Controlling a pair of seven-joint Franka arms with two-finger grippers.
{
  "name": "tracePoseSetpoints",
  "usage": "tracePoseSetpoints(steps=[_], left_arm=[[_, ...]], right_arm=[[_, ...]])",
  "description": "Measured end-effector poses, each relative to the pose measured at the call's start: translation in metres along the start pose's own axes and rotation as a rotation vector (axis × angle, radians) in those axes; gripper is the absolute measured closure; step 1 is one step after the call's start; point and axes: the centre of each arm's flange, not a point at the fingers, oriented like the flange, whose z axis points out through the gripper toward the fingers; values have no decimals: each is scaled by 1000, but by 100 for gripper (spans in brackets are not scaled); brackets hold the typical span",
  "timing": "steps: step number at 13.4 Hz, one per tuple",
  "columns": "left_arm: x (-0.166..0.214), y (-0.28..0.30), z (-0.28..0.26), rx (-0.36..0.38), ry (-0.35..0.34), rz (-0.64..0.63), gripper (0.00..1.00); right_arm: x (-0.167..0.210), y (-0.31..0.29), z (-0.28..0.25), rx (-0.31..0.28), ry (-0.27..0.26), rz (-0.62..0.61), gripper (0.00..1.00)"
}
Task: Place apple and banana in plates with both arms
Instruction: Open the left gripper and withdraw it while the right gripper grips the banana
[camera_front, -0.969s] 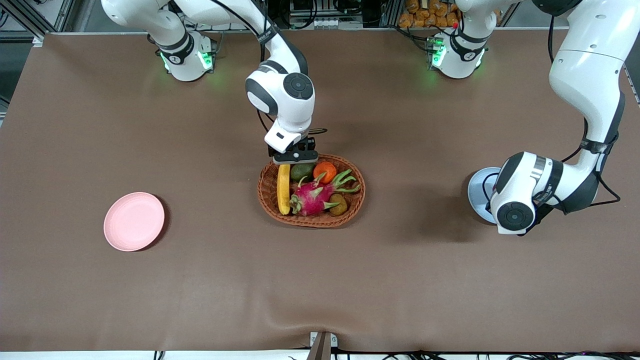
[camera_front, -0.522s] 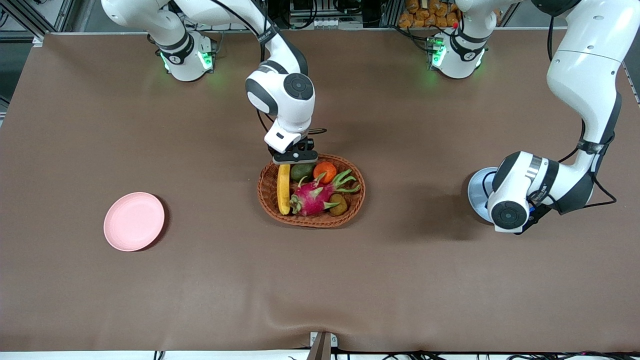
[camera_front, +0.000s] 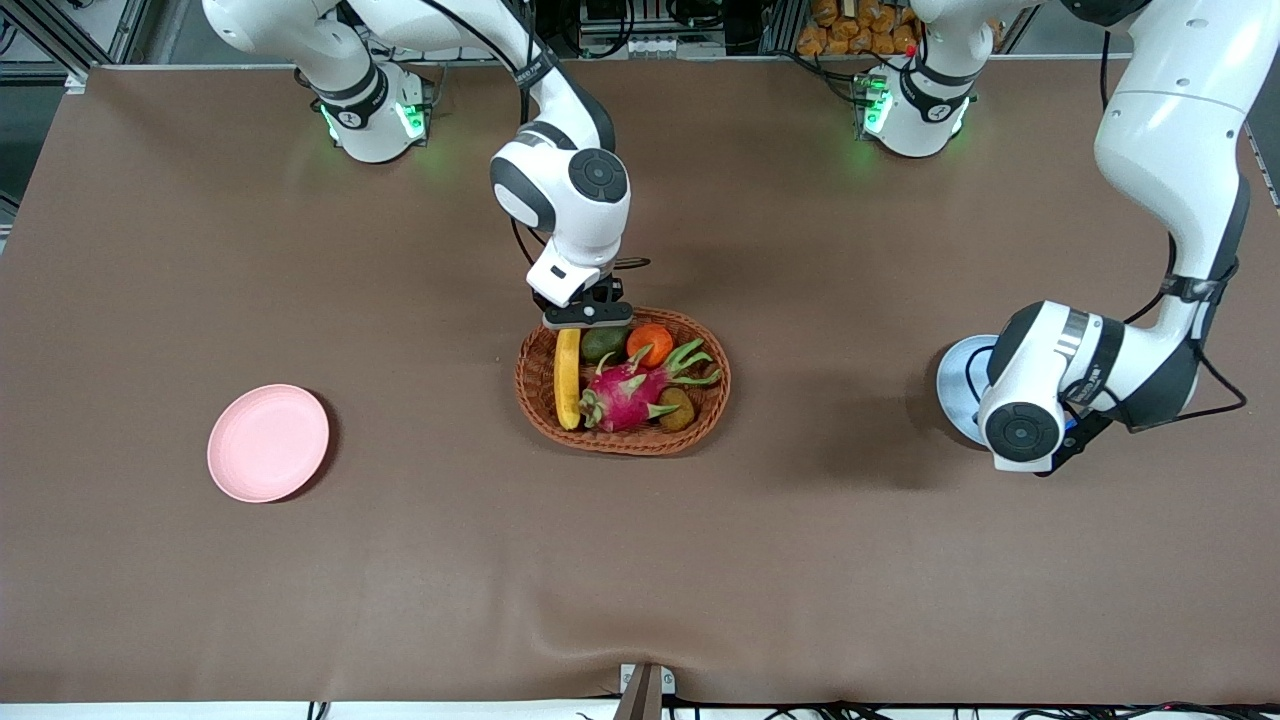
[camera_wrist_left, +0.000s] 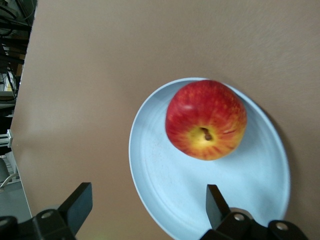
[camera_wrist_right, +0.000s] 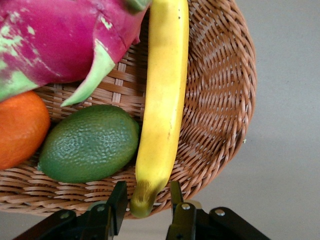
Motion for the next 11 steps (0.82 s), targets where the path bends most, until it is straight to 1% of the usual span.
tracePoseSetpoints(steps=[2, 4, 6, 7, 8, 9, 11], left_arm=[[-13, -5, -39, -43, 19, 70, 0], [-20, -17, -79, -120, -8, 119, 0], [-16, -44, -114, -197, -34, 197, 0], [-14, -61, -132, -238, -36, 240, 0], [-10, -82, -150, -283, -34, 278, 0], [-4, -107, -167, -322, -23, 312, 0], [11, -168, -196, -381, 31, 404, 0]], right_arm=[[2, 1, 0, -9, 10, -7, 57], [3, 2, 0, -10, 13, -7, 57], [3, 3, -1, -9, 15, -6, 57], [4, 3, -1, -10, 16, -6, 60], [4, 3, -1, -10, 16, -6, 61], [4, 3, -1, -10, 16, -5, 65], [4, 3, -1, -10, 16, -5, 66]])
